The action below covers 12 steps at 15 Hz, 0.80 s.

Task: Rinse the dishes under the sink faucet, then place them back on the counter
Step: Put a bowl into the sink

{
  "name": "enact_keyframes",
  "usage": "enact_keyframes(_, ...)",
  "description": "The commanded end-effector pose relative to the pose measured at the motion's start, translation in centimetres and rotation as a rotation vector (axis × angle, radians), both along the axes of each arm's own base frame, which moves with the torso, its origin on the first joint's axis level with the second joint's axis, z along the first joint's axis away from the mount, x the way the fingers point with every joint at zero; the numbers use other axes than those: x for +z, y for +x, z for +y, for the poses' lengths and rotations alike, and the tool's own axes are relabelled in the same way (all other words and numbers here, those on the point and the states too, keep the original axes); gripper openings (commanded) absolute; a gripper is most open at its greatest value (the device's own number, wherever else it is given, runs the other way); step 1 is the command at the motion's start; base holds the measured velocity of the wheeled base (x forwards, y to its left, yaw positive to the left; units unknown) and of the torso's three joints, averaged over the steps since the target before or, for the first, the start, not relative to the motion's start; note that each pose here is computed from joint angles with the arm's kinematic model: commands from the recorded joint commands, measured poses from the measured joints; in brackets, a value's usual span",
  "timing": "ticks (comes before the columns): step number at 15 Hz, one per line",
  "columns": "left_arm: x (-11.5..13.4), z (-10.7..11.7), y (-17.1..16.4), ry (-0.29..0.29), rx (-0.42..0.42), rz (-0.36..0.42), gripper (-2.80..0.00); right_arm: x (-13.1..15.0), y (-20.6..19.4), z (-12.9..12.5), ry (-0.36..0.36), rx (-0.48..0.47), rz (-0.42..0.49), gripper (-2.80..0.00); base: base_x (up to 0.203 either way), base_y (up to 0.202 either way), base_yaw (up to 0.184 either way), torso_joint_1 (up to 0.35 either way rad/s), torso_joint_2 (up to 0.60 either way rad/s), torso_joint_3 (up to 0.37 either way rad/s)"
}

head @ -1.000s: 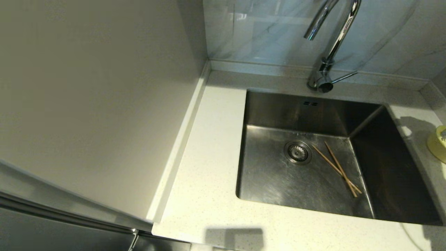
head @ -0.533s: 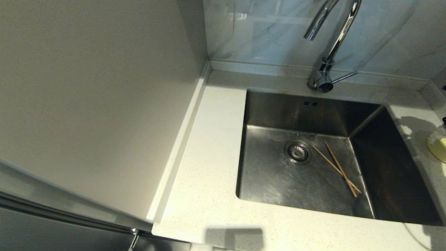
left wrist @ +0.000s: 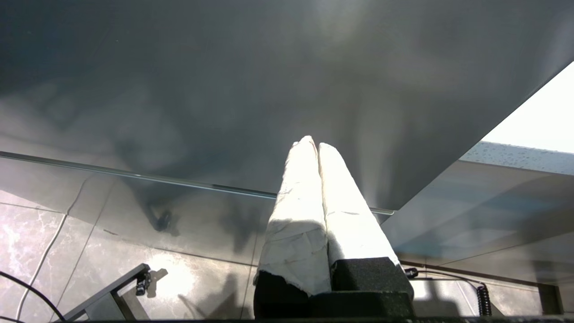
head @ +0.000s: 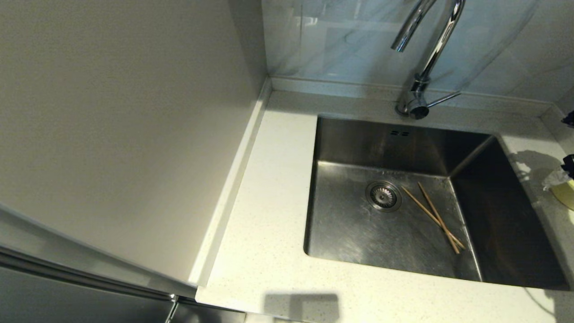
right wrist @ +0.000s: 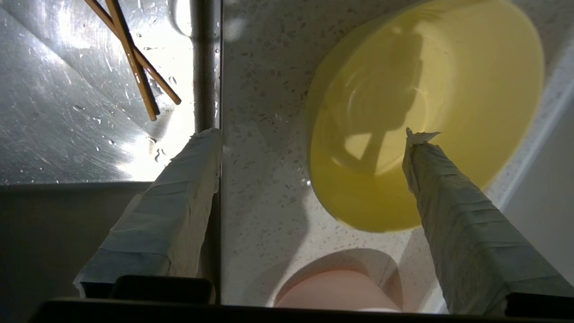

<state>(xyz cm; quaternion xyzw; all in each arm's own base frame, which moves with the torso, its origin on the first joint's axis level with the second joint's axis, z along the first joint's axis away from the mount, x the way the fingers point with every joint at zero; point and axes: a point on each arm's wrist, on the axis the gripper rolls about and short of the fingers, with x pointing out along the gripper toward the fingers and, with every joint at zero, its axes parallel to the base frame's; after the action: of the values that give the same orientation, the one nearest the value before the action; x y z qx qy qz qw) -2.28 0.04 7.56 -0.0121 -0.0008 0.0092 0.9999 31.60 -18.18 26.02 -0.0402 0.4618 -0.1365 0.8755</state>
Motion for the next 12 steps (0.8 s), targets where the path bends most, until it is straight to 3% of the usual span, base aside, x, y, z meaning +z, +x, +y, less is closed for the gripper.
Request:
enact_keyframes(1, 0.0, 0.0, -0.02, 0.0, 0.001, -0.003, -2.8, -0.85, 0.49, -0.27, 0.008, -0.001, 0.026, 0.0, 0.0, 0.0, 0.0, 0.0, 0.0, 0.0)
enact_keyframes(8, 0.0, 0.0, -0.02, 0.0, 0.001, -0.003, -2.8, -1.68, 0.95, -0.57, 0.009, -0.009, 0.052, 0.0, 0.0, 0.0, 0.0, 0.0, 0.0, 0.0)
enact_keyframes(9, 0.0, 0.0, -0.02, 0.0, 0.001, -0.003, -2.8, -1.73, 0.98, -0.59, 0.009, -0.01, 0.053, -2.8, 0.0, 0.0, 0.0, 0.0, 0.0, 0.0)
enact_keyframes(12, 0.0, 0.0, -0.02, 0.0, 0.001, -0.003, -2.8, -1.82, 1.04, -0.63, 0.009, -0.01, 0.054, -2.8, 0.0, 0.0, 0.0, 0.0, 0.0, 0.0)
